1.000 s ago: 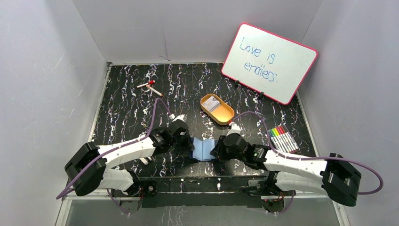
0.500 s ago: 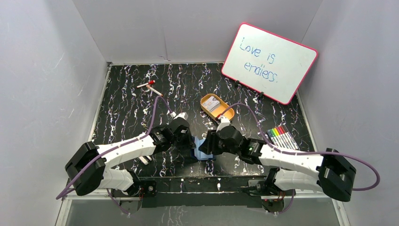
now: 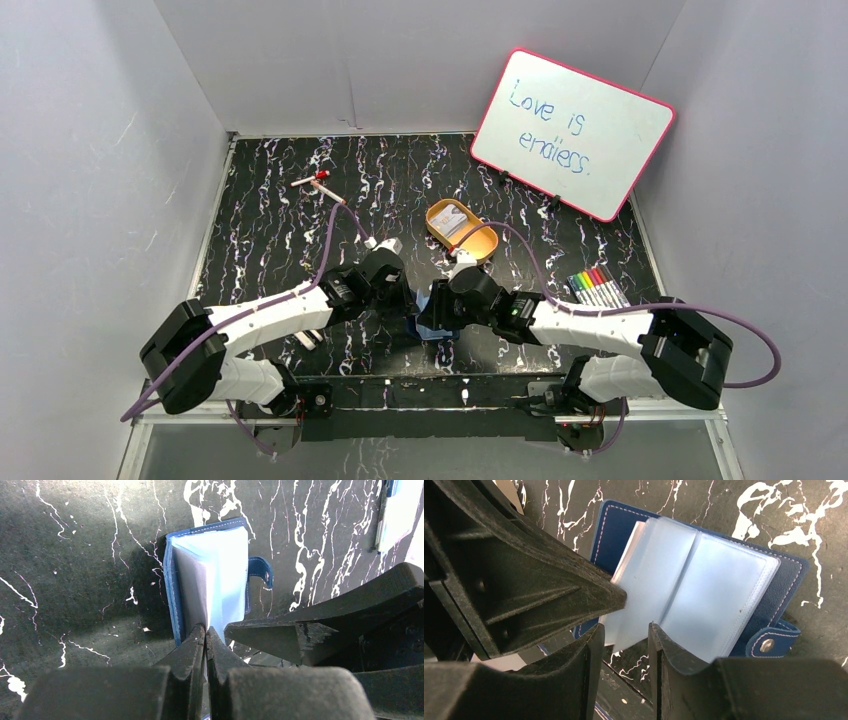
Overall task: Put the credit cards into the card holder
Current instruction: Open the card holder at the center of the board.
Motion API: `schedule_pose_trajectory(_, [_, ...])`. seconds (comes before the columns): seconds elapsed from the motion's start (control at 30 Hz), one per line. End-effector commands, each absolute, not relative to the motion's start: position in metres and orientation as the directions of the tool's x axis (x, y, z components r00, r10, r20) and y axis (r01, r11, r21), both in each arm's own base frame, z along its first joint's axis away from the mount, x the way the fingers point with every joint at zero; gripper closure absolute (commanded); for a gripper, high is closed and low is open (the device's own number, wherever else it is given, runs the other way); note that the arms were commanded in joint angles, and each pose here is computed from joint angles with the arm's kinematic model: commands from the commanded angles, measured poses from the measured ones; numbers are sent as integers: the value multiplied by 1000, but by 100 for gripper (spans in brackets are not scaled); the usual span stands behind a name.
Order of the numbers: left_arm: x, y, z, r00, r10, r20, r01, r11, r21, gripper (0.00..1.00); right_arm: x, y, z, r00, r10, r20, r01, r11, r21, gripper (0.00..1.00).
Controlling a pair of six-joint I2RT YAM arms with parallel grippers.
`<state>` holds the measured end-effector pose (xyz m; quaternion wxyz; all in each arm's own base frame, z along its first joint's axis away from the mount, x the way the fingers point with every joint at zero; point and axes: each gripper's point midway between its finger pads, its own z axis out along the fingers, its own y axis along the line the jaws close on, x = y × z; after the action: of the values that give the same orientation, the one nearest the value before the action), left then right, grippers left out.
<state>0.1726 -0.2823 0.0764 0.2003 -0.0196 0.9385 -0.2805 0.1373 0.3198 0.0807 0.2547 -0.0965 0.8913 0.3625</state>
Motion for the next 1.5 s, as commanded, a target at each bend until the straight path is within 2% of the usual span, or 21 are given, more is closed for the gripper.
schedule_pose_trajectory(0.0, [174,-294,91,-918,-153,-365,94,812,-576,100,150,332,101,-832,51,-553,-359,710,606,58])
schedule_pose_trajectory(0.23, [174,-287,84,-915,-151,-373,87,831,-549,100,154,304,87,-833,77,-549,-280,797,536,89])
schedule_pose_trajectory(0.37, [176,-275,72,-907,-155,-393,71,861,-504,100,152,279,69,-840,73,-538,-225,855,468,97])
schedule_pose_trajectory(0.63, [169,-249,41,-907,-145,-396,37,908,-417,100,141,245,45,-853,78,-516,-160,902,401,92])
schedule_pose_trajectory(0.83, [167,-244,32,-909,-136,-394,36,916,-399,100,147,239,61,-835,60,-547,-169,918,358,69])
schedule_pose_trajectory(0.9, [168,-245,32,-908,-137,-395,37,915,-401,100,154,241,82,-811,55,-582,-191,916,352,66])
schedule_pose_trajectory(1.07, [168,-247,37,-907,-138,-399,43,909,-414,100,157,280,146,-737,40,-675,-394,786,477,66])
schedule_pose_trajectory(1.23, [169,-250,41,-906,-146,-397,43,902,-430,100,147,324,168,-747,29,-665,-498,638,587,69])
schedule_pose_trajectory(1.37, [169,-252,45,-904,-157,-399,41,895,-443,100,147,341,155,-772,28,-635,-488,613,621,71])
schedule_pose_trajectory(1.47, [169,-250,44,-903,-156,-401,39,898,-438,100,155,335,124,-802,32,-596,-415,688,595,74])
